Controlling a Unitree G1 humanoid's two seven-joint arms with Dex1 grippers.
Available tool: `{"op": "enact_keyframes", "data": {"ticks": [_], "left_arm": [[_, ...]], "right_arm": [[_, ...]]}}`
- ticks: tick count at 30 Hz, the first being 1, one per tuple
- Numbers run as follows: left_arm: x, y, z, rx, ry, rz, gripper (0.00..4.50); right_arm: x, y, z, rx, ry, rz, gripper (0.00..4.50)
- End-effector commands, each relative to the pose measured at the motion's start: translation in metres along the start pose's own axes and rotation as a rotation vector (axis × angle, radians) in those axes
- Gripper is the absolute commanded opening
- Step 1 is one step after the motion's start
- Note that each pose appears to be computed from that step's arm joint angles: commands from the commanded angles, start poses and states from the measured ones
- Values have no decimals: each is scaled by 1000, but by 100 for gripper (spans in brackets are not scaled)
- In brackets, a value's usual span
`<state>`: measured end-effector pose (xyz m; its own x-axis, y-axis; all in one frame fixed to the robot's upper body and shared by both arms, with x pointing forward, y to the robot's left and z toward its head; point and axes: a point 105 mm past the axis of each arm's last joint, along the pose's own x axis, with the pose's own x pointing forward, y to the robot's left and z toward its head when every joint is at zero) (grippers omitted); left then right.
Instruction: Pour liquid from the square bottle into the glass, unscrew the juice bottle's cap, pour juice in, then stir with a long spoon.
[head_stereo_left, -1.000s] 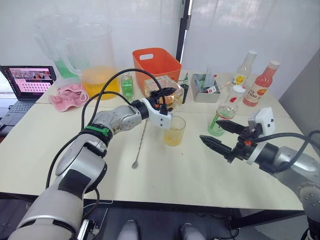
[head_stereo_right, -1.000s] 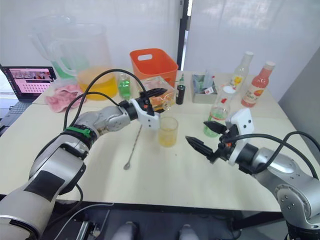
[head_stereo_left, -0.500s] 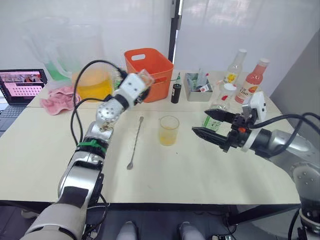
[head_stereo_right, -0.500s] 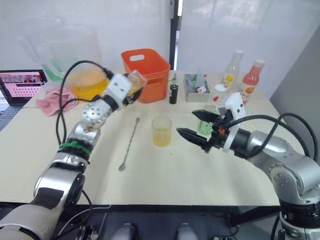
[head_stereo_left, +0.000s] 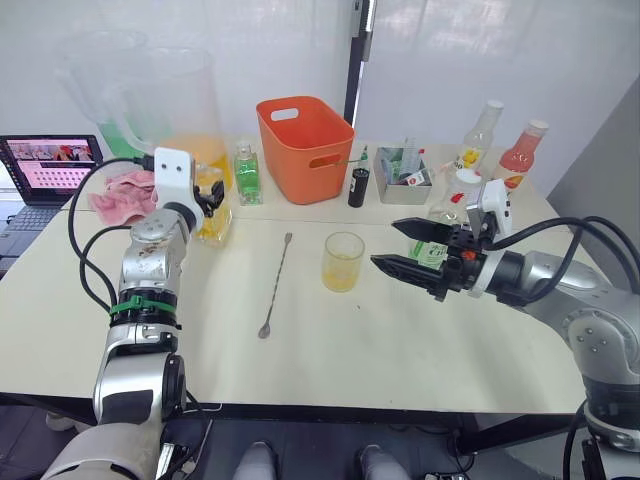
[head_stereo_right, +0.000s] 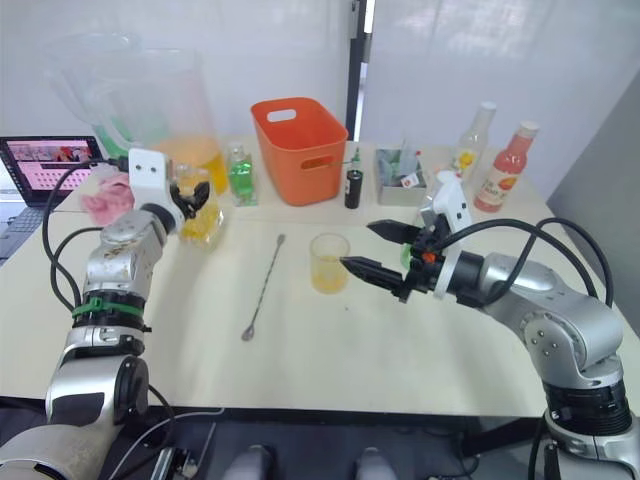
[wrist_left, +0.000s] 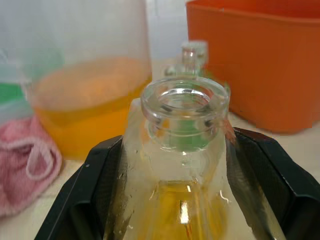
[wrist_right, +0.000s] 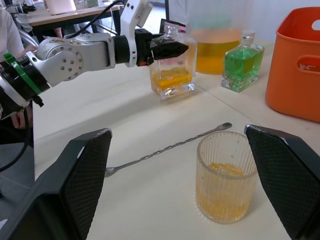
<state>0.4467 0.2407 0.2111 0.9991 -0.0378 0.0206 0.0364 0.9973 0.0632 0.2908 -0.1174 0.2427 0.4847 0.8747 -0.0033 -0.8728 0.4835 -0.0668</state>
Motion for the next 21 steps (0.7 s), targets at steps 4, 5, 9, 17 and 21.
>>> {"op": "enact_keyframes", "data": {"ticks": [4,5,9,17,21], "left_arm": [[-11,12,35,-11,-115,10,280],[-11,12,34,-8,-110,8,280],[-12,9,29,11,-91,-11,280],[-15,10,36,-9,-119,-14,447],[-20,8,52,-39,-202,-41,447]], "right_arm": [[0,2,9,-46,-13,1,450],[0,2,9,-44,-15,2,450],[1,2,9,-42,-16,1,450],[1,2,10,-48,-17,0,450],[1,2,10,-48,-18,-2,450]]}}
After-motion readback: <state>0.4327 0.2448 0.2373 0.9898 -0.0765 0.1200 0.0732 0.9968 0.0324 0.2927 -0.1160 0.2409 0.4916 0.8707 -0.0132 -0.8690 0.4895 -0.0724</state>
